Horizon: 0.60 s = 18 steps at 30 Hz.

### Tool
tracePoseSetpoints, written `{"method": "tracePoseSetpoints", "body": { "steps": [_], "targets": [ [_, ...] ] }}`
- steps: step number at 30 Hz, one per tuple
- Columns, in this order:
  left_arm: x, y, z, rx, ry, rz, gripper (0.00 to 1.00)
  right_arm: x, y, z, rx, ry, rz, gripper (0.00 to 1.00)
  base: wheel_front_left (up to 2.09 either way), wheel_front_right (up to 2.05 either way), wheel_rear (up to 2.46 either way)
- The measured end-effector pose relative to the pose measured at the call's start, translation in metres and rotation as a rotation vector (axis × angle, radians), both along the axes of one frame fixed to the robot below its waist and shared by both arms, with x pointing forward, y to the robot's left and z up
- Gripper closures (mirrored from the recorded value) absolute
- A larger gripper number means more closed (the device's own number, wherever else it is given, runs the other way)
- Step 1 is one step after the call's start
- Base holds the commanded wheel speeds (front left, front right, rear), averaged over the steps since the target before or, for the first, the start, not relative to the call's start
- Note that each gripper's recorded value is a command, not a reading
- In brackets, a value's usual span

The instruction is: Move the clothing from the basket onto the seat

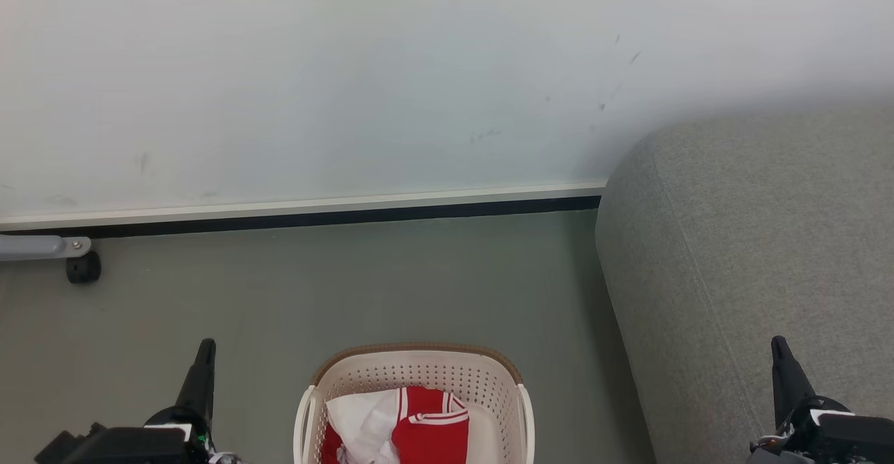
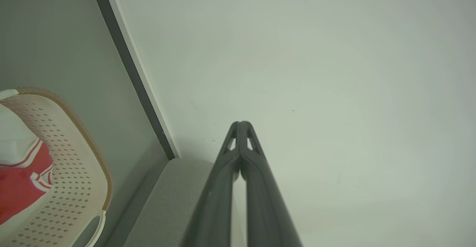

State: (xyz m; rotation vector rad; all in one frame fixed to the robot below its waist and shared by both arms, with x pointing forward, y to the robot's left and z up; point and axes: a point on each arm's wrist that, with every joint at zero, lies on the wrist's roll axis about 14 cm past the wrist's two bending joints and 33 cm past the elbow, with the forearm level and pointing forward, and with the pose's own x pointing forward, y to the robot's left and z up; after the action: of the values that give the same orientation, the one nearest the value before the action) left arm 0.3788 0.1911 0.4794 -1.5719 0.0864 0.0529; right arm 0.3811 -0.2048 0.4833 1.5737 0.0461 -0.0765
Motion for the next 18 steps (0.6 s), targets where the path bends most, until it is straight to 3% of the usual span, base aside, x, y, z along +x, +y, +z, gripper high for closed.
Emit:
{"method": "tracePoseSetpoints", "body": {
  "steps": [18],
  "targets": [
    [0.0000,0.0000,0.0000,0.000,0.000,0.000,1.00,0.0000,0.0000,0.0000,0.000,0.000,0.000,1.00,0.00,0.00,0.00]
  ]
}}
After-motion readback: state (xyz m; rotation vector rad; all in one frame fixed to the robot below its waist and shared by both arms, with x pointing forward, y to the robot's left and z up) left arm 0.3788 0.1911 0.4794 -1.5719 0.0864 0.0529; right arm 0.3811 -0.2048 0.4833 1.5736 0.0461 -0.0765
